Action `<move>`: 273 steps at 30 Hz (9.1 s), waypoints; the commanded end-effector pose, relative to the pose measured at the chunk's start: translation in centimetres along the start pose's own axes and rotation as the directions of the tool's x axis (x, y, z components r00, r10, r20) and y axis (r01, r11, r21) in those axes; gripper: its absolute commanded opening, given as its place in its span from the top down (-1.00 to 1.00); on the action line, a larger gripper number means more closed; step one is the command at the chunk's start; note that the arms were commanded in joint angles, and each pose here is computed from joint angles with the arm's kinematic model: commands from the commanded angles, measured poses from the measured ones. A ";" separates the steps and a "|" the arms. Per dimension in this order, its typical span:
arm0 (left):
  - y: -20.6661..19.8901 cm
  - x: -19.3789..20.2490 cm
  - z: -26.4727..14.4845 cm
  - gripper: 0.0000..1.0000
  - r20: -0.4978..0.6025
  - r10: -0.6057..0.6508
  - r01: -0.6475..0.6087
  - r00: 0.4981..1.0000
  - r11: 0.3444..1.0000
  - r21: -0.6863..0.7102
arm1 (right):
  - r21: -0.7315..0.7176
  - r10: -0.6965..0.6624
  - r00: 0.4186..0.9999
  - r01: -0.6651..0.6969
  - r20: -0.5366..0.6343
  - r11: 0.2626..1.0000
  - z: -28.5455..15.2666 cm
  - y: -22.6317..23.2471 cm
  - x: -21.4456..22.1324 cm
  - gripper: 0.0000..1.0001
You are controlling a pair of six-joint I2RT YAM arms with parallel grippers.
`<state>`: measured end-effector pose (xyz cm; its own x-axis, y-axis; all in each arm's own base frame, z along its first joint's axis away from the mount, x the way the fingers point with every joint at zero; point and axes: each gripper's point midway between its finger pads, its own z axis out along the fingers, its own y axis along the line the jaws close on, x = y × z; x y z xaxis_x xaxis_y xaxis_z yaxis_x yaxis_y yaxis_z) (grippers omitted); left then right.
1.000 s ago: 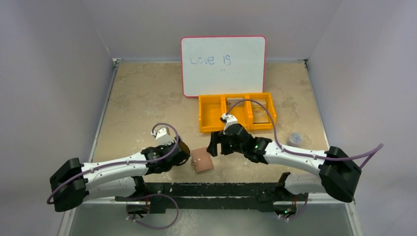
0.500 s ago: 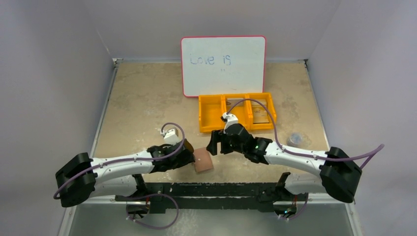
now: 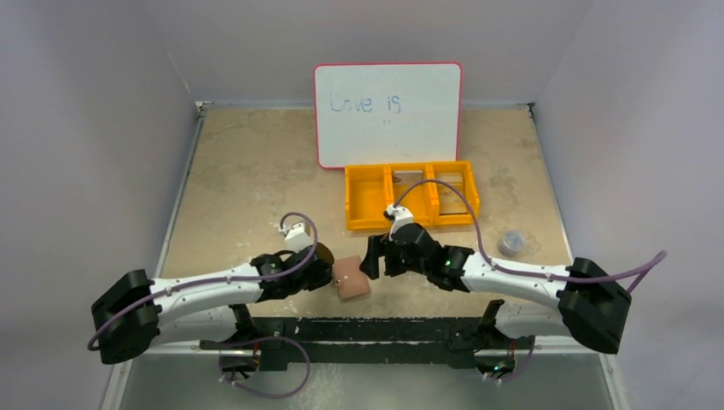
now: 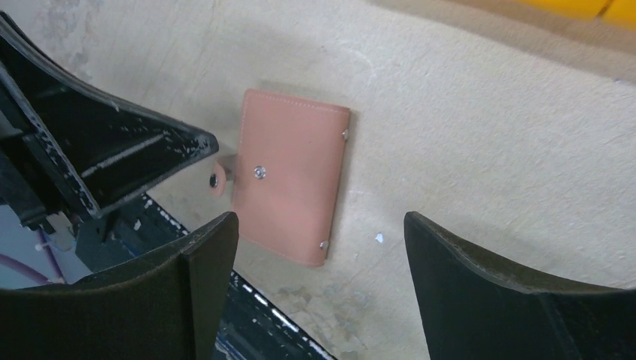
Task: Take the credit cards out of the card holder
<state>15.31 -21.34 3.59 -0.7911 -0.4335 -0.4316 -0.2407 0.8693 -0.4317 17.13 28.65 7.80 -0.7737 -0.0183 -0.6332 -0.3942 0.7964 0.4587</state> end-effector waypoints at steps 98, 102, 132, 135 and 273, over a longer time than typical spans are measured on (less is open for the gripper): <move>-10.8 -2.6 2.3 -0.22 0.084 0.167 -0.176 0.982 0.977 0.122 | 0.276 0.525 0.791 -0.605 0.313 0.747 -6.4 -9.1 3.9 0.06; -10.3 -2.0 3.3 -0.22 0.053 0.218 -0.221 0.975 0.974 0.057 | 0.331 0.528 0.776 -0.627 0.345 0.705 -7.0 -10.6 4.4 0.06; -8.6 -0.8 4.1 1.00 0.024 0.373 -0.372 0.928 0.928 -0.027 | 0.426 0.331 0.896 -0.435 0.298 0.793 -5.7 -9.7 -2.4 -0.04; -9.0 -1.0 3.7 1.00 0.037 0.373 -0.373 0.927 0.928 0.000 | 0.421 0.283 0.923 -0.373 0.261 0.827 -5.2 -9.5 -2.8 0.03; -5.8 -3.3 0.2 1.00 0.130 0.141 -0.147 0.981 0.989 0.032 | 0.144 0.063 0.997 -0.070 0.049 0.987 2.4 -1.9 -2.9 0.38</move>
<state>18.80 -24.45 5.64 -0.7691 -0.2834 -0.5728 -0.1038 0.9398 -0.3256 20.58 27.43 3.27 -0.8352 0.0295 -0.5491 -0.1798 0.9290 0.3234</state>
